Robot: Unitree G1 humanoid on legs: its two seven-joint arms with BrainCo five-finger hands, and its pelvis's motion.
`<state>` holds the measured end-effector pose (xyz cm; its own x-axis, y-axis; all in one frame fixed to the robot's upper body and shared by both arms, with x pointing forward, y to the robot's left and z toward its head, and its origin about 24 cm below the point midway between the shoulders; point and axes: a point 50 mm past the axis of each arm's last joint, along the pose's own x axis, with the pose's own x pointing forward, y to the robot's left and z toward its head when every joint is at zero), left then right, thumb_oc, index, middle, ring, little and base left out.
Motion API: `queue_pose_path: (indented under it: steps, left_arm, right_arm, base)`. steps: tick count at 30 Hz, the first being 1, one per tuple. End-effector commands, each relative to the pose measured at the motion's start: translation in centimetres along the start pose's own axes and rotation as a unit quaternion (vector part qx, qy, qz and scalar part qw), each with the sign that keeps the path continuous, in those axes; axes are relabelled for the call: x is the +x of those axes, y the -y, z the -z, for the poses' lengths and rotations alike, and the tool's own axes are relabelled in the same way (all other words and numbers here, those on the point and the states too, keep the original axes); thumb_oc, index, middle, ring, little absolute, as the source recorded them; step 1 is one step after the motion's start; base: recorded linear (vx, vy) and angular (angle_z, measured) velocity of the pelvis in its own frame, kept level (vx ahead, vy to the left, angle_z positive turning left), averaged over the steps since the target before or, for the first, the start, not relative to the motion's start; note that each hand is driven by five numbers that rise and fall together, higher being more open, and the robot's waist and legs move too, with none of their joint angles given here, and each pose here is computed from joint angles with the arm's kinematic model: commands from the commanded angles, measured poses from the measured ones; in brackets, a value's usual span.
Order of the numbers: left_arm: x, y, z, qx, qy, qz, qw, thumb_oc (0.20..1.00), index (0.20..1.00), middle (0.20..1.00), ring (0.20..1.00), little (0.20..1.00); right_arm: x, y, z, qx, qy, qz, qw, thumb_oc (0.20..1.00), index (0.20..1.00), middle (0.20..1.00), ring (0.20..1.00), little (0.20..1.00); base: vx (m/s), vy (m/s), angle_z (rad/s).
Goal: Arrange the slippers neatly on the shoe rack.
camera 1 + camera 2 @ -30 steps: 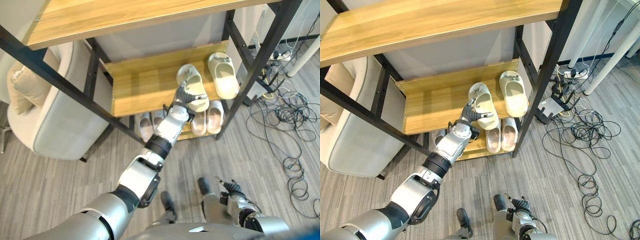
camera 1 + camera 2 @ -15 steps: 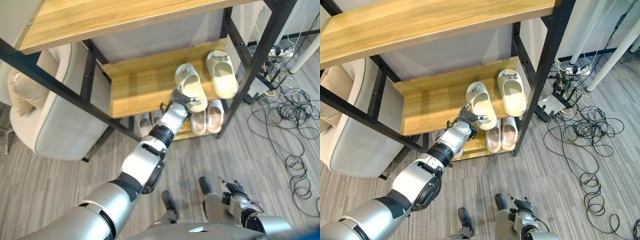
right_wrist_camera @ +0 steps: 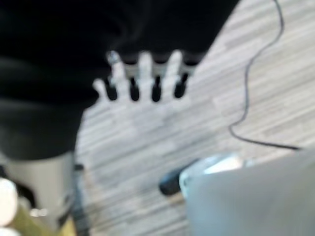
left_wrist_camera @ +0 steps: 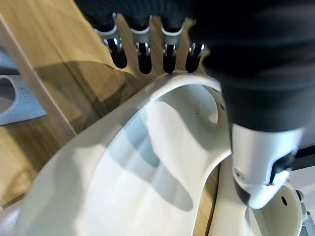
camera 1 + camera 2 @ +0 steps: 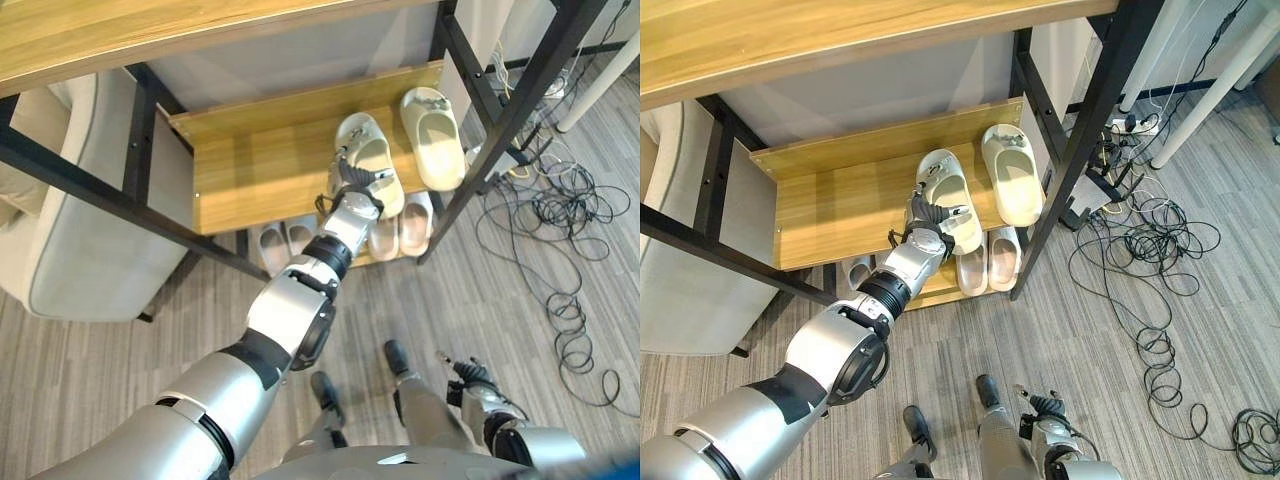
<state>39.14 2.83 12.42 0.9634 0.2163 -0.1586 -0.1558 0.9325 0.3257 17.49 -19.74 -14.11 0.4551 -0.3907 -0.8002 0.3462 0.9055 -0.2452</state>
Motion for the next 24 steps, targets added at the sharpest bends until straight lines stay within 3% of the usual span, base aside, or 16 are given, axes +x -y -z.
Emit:
queue_pose_path:
  steps: [1,10,24]
  left_arm:
    - [-1.6,2.6,-4.7,-0.063,0.023,0.049,0.997,1.0,1.0,1.0,1.0,1.0]
    - [-1.4,2.0,-6.3,-0.125,0.007,0.035,0.992,1.0,1.0,1.0,1.0,1.0]
    - [-1.3,1.5,-6.6,-0.123,0.005,0.015,0.992,1.0,1.0,1.0,1.0,1.0]
  right_arm:
    - [0.1,-0.3,-0.9,-0.003,0.005,-0.003,1.0,1.0,1.0,1.0,1.0,1.0]
    - [0.2,-0.2,-1.5,-0.013,0.005,-0.001,1.0,1.0,1.0,1.0,1.0,1.0]
    - [0.2,-0.3,-1.9,-0.016,0.005,0.002,1.0,1.0,1.0,1.0,1.0,1.0]
  base:
    - [0.01,-0.001,-0.04]
    - [0.0,0.001,-0.08]
    - [0.0,-0.003,-0.02]
